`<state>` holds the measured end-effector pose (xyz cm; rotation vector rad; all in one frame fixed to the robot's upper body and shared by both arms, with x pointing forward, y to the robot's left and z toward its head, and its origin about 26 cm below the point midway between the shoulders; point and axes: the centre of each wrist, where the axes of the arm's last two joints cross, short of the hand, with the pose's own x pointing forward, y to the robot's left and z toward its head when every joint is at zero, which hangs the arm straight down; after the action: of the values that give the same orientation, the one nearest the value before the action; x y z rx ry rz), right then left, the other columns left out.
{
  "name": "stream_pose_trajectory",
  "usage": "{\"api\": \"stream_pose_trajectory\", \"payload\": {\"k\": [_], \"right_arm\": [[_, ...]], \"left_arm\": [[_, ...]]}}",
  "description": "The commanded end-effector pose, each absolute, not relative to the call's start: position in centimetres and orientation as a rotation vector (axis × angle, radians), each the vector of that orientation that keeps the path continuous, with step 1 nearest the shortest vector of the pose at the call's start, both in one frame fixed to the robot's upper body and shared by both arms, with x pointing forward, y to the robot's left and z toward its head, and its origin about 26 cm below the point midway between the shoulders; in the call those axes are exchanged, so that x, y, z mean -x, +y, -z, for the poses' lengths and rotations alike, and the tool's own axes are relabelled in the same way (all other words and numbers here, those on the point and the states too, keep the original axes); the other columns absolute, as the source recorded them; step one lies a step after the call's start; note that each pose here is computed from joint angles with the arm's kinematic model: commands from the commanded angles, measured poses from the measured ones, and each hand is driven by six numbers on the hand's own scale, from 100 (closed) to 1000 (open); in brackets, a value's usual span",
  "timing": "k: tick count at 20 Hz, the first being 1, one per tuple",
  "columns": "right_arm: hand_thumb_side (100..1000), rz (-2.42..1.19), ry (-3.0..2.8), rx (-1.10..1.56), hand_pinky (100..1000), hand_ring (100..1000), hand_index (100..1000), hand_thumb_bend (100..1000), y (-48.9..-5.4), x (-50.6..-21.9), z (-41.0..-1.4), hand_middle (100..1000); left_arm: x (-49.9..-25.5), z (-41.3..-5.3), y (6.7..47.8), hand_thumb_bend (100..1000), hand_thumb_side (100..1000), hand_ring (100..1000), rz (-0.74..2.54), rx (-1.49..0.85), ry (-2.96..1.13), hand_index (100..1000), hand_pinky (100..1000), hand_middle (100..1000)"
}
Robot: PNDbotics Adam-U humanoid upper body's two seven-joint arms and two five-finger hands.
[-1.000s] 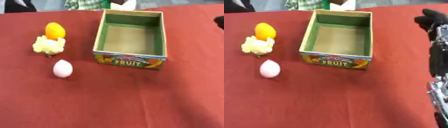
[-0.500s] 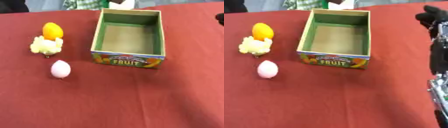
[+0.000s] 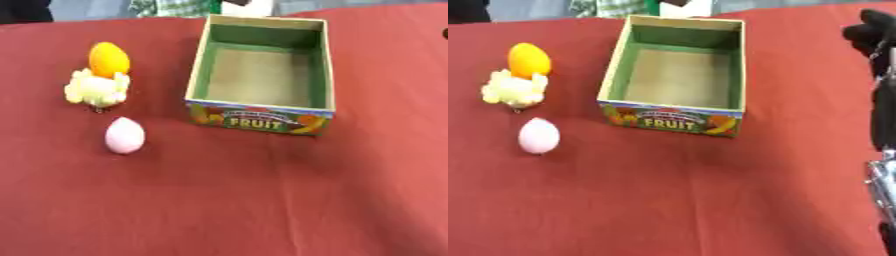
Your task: Pick up objects on the table and place them in the box.
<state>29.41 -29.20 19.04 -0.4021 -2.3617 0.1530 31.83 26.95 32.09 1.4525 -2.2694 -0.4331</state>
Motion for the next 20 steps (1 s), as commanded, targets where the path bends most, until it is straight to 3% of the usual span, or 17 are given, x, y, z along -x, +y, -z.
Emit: {"api": "stream_pose_trajectory", "payload": {"k": [1,4,13,14,17,20], "right_arm": [[1000,-0.193,-2.392,0.423,882,787,826,100,-29.4,-29.1,-20.1,659],[1000,-0.199,-2.39,0.421,882,787,826,100,-29.3,-29.1,-20.1,659],[1000,-0.215,-2.38,0.413,881,786,826,100,-29.3,-29.1,-20.0,659],[1000,-0.216,-2.379,0.412,881,786,826,100,-29.3,-29.1,-20.0,658],[1000,-0.221,-2.374,0.408,881,786,826,100,-29.2,-29.1,-19.9,658],[1000,-0.225,-2.37,0.405,880,786,825,100,-29.2,-29.1,-19.9,658]], "left_arm": [[-32.5,-32.9,27.6,100,897,686,0.552,-1.548,-2.216,899,598,733],[-33.8,-32.8,27.9,121,891,706,0.672,-1.59,-2.158,910,619,751],[-37.7,-32.3,28.1,371,991,736,1.031,-1.655,-1.98,942,649,787],[-38.1,-32.2,28.1,460,1000,740,1.066,-1.657,-1.959,944,652,792],[-39.4,-31.8,27.8,575,1000,746,1.178,-1.652,-1.899,950,657,802],[-40.7,-31.2,27.3,618,1000,751,1.287,-1.638,-1.835,955,660,809]]}}
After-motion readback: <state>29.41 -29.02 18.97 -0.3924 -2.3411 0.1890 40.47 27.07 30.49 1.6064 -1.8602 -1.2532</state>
